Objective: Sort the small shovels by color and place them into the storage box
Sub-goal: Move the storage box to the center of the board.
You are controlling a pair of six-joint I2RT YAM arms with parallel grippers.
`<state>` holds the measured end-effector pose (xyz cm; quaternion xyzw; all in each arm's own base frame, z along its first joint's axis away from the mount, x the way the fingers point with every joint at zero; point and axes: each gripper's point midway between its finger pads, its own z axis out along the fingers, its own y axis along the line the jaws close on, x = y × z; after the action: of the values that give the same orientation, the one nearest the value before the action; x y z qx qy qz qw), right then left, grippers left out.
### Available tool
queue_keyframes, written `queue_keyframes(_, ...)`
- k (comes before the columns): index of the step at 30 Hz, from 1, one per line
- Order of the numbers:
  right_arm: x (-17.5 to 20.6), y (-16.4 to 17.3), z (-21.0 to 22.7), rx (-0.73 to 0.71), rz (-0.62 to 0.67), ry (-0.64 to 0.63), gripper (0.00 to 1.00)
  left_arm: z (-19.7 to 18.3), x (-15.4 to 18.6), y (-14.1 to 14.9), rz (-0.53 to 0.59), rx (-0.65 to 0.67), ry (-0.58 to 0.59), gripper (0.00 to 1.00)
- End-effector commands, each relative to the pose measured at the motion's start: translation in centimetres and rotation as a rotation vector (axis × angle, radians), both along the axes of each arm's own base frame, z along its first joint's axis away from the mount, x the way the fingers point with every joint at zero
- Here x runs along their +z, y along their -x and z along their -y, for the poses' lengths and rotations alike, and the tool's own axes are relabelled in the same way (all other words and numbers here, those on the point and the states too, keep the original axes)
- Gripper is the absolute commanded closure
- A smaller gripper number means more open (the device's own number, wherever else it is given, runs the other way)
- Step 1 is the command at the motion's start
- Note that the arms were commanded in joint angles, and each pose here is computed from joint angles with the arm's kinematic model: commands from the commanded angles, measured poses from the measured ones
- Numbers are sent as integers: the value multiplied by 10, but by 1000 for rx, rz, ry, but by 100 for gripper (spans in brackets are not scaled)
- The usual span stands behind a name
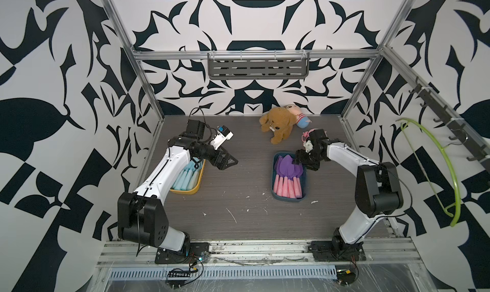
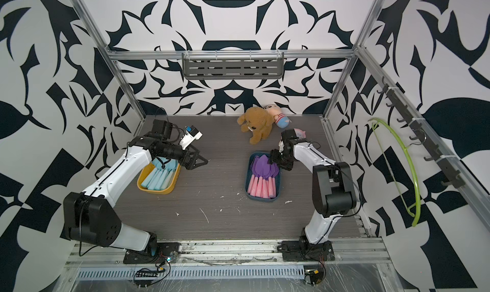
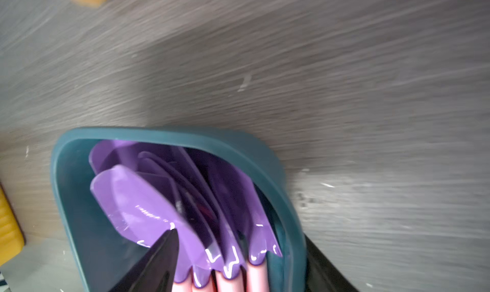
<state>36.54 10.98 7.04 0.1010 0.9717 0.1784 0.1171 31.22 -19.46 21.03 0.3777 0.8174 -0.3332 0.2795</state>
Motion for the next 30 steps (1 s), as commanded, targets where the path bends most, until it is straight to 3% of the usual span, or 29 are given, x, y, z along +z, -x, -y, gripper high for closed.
queue_keyframes(1,19,-7,-27,28,54,-52,30,-5,2,-3,-7,48,18,1)
queue_keyframes(9,14,-8,-52,55,55,-70,31,-59,-12,-38,-37,333,-22,0)
queue_keyframes(14,19,-10,-65,73,76,-75,31,-127,-29,-59,-119,619,3,1)
queue_keyframes(19,30,-6,-57,74,102,-37,31,-209,-63,-74,-133,896,-111,1)
queue_keyframes(25,39,5,-52,85,128,-27,31,-264,-92,-89,-122,1037,-273,1)
queue_keyframes(30,36,12,-49,94,127,-21,31,-274,-113,-98,-176,1048,-312,1)
